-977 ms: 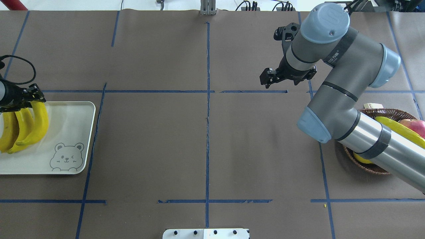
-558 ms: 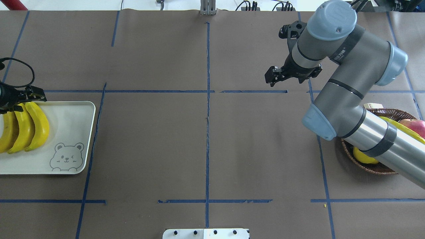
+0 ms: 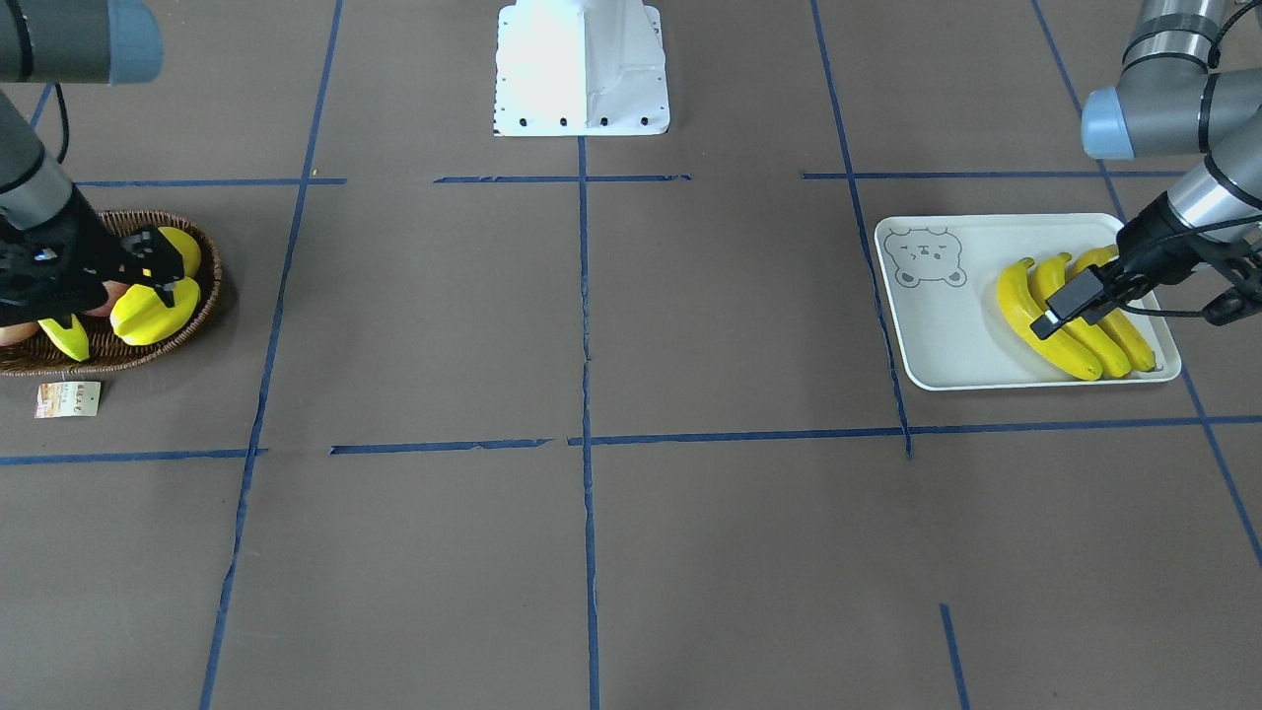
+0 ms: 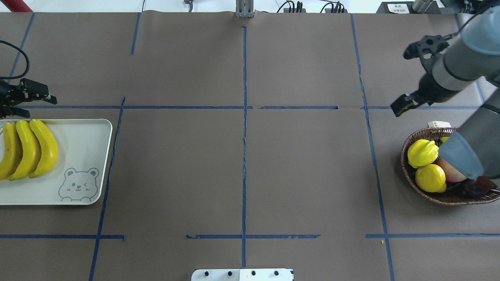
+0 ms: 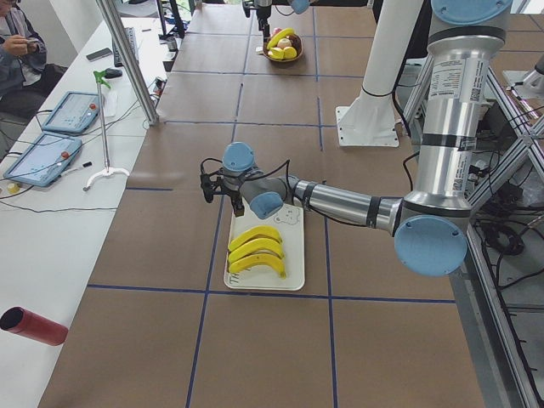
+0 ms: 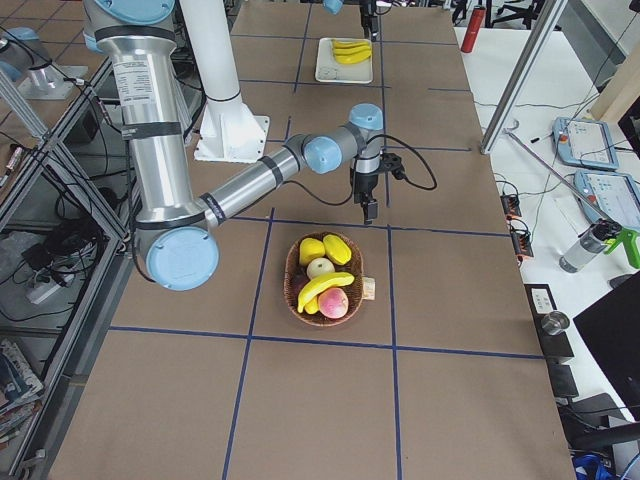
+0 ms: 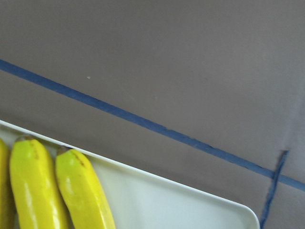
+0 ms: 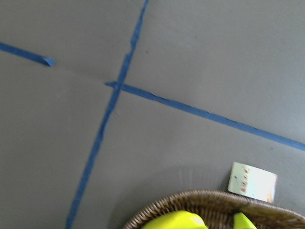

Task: Transfer all bananas from basket to plate

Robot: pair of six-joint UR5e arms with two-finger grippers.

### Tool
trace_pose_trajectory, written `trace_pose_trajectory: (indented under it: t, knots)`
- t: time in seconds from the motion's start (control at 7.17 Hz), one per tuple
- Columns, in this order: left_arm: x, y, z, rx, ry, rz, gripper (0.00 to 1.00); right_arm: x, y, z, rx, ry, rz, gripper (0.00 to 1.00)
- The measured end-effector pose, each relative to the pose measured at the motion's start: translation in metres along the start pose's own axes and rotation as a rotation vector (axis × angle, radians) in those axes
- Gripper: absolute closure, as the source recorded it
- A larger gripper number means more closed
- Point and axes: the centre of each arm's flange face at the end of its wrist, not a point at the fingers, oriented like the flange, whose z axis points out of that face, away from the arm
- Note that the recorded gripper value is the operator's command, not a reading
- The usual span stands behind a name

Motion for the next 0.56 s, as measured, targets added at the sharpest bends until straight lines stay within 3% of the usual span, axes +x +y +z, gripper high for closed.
trace_pose_trajectory:
  t: [0.28,0.56]
  knots:
    - [0.009,-0.001,-0.002,0.001,0.012,0.009,0.0,0.05,0.072,0.021,0.009,0.006,-0.06,0.01]
    - [0.012,-0.001,-0.002,0.001,0.015,0.01,0.0,0.076,0.109,0.038,-0.019,0.025,-0.21,0.02]
